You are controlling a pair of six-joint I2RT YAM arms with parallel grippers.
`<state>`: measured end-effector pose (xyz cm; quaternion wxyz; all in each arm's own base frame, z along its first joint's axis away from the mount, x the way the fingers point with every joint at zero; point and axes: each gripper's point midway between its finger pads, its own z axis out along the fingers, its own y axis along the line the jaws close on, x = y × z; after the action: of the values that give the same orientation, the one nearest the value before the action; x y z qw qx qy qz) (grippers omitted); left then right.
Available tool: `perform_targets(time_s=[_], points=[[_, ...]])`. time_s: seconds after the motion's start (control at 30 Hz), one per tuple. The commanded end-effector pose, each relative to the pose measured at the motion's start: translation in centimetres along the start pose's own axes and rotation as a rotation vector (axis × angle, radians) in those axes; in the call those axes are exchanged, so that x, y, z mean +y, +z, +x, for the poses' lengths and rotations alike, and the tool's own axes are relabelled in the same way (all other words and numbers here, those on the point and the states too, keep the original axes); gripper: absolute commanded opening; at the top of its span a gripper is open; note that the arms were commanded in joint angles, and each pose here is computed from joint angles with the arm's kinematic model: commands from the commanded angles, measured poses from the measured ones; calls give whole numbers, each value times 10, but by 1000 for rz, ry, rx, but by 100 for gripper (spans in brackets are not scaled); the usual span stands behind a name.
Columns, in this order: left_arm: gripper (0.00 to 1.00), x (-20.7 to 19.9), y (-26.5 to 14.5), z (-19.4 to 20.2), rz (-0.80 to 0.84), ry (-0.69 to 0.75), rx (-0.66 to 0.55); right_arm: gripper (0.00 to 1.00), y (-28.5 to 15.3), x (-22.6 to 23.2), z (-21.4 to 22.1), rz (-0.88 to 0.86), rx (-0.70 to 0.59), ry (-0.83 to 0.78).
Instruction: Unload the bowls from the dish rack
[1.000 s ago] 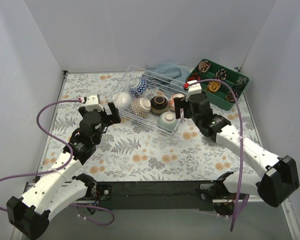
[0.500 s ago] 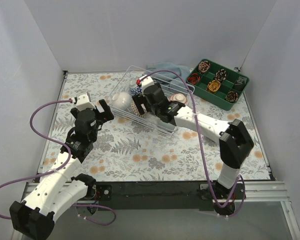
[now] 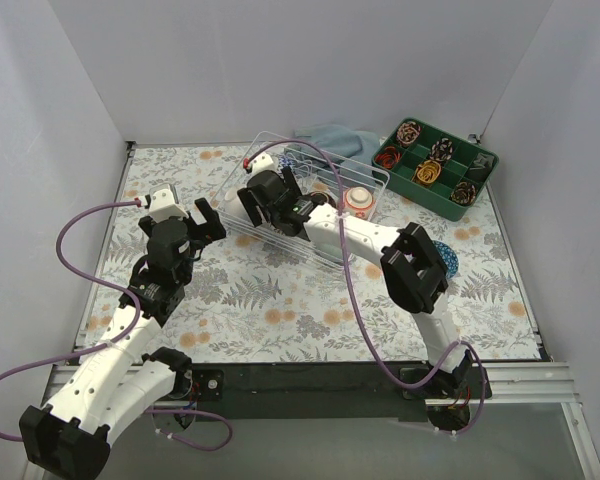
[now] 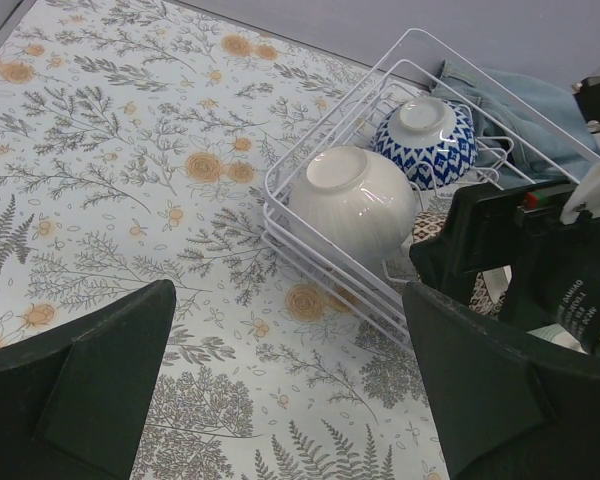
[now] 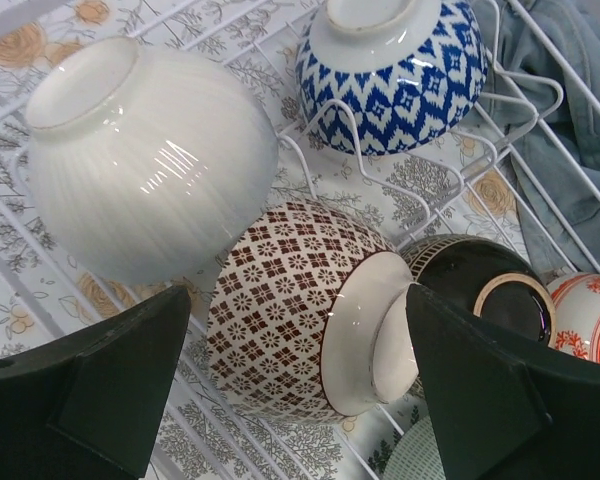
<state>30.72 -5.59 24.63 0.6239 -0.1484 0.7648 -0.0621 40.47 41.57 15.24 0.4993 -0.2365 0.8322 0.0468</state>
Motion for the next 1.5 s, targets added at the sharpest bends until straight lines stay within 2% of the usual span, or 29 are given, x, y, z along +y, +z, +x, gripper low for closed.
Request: perform_targets(time_s=[0.0, 0.27, 0.57, 0.87, 1.17, 1.47], points=[[98, -1, -4, -9, 9, -18, -23, 97, -1, -5, -4, 58, 16, 29], [98, -2, -4, -8, 17, -17, -19, 97, 8, 1, 20, 57, 88, -6], [98, -4, -4, -7, 29, -18, -16, 98, 17, 15, 24, 6, 122, -44], [98, -5, -5, -6, 37, -17, -11, 97, 22, 4, 36, 68, 160, -70], [98, -5, -4, -5, 37, -15, -10, 85, 12, -11, 23, 125, 131, -75], [98, -6, -4, -5, 40, -13, -6, 65, -12, -18, -5, 98, 77, -59]])
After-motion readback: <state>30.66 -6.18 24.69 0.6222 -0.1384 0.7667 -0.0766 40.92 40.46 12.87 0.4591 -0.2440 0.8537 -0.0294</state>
